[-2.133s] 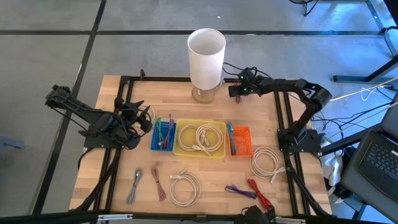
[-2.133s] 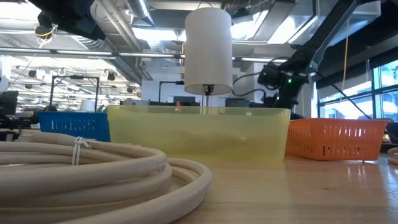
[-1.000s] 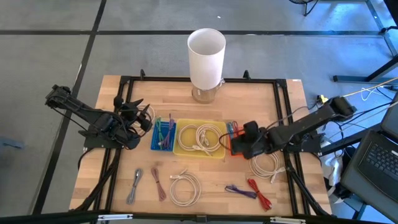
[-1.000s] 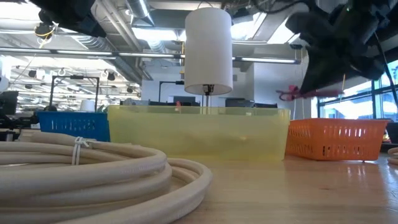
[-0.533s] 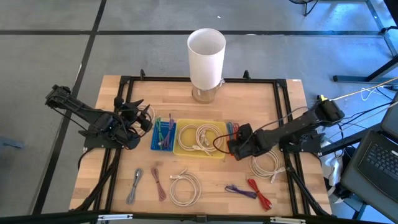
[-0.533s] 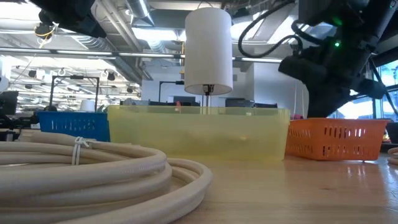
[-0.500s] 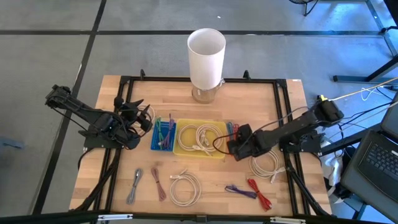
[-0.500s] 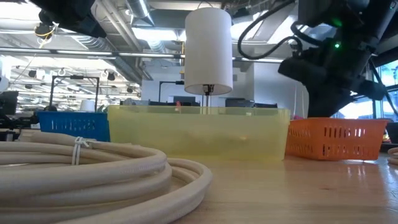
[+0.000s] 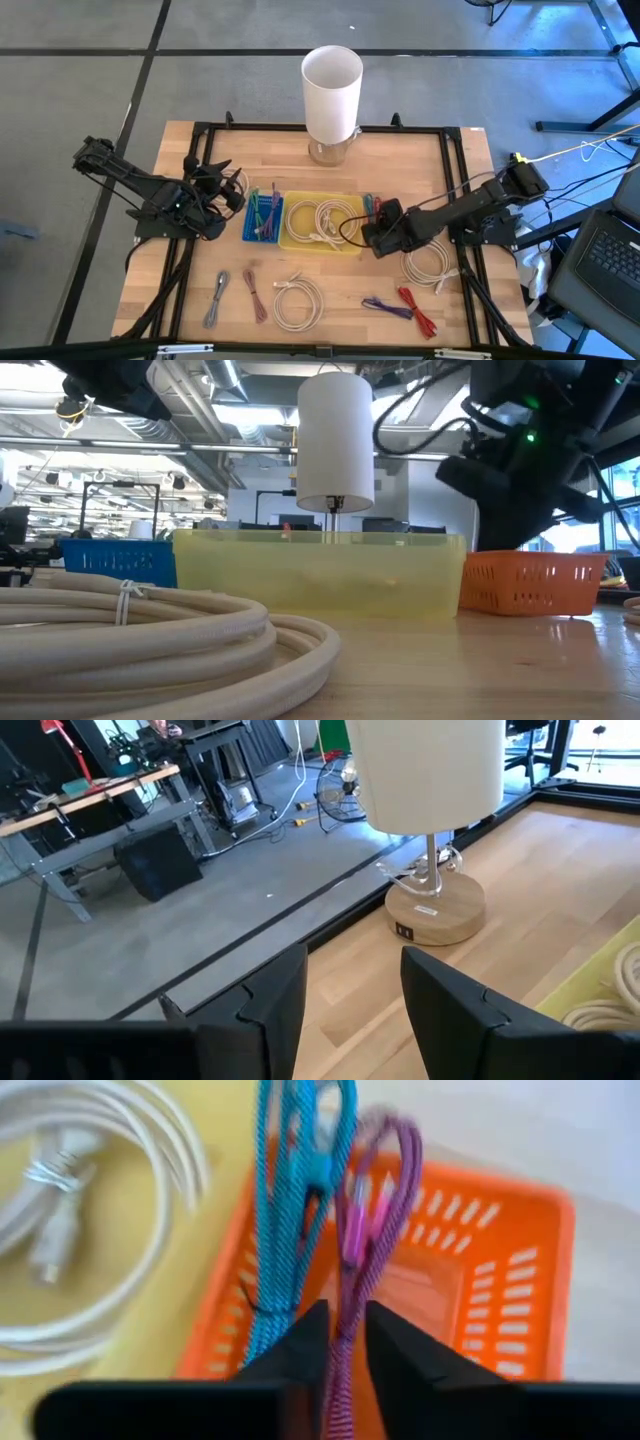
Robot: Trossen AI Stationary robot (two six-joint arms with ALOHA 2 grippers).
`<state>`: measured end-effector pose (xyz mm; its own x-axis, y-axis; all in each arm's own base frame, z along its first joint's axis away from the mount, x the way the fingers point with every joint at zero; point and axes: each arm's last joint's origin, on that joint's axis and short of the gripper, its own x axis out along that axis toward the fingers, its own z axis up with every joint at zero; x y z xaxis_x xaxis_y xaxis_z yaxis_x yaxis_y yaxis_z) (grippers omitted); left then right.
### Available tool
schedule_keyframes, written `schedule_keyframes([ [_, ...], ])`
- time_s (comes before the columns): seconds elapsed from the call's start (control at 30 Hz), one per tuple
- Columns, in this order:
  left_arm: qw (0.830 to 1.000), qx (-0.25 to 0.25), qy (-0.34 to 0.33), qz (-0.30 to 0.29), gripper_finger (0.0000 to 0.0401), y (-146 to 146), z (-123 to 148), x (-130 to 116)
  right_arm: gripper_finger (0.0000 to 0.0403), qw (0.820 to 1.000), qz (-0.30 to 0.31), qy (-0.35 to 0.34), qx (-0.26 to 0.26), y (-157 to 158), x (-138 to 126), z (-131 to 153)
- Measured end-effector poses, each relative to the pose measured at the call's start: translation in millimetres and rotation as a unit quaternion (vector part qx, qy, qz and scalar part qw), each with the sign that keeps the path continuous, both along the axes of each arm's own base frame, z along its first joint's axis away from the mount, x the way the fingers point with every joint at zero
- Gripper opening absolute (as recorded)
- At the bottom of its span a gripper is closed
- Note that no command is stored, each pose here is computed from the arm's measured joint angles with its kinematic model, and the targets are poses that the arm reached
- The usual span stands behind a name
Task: Pick & Place USB Port
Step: Put the pink patterned USB cable into the orange bin, then put the light brown HDMI cable into the yellow bin
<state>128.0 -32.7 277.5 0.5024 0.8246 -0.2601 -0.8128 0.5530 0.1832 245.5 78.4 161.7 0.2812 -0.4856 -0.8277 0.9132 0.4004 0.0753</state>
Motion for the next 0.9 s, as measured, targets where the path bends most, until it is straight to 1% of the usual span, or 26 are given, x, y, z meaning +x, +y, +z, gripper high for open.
schedule_keyframes([
  [0.2,1.0,-0.002,-0.002,0.001,0.0157,0,0,0,0.0155,1.0,0.02,-0.011,-0.019,-1,1,26],
  [0.27,1.0,-0.003,-0.002,0.001,0.0157,0,0,0,0.0176,0.999,0.026,-0.012,-0.022,0,2,34],
  [0.37,1.0,-0.008,0.003,-0.002,0.0157,0,0,0,0.0199,0.998,0.041,0.011,-0.051,-2,1,52],
  [0.43,0.999,-0.025,0.023,-0.013,0.0157,-1,-2,0,0.0207,0.995,0.042,0.027,-0.086,-3,-1,67],
  [0.5,0.998,-0.052,0.039,-0.024,0.0157,-2,-4,0,0.021,0.99,0.044,0.041,-0.13,-3,-3,83],
  [0.6,0.993,-0.095,0.054,-0.034,0.0157,-3,-6,0,0.0211,0.978,0.047,0.059,-0.195,-6,-7,106],
  [0.7,0.987,-0.131,0.078,-0.043,0.0157,-3,-9,-2,0.0211,0.966,0.05,0.07,-0.246,-10,-11,126],
  [0.8,0.978,-0.156,0.128,-0.049,0.0157,-2,-12,-6,0.0212,0.953,0.051,0.08,-0.289,-14,-14,140],
  [0.9,0.962,-0.161,0.209,-0.066,0.0157,2,-15,-10,0.0212,0.943,0.063,0.087,-0.316,-19,-13,147],
])
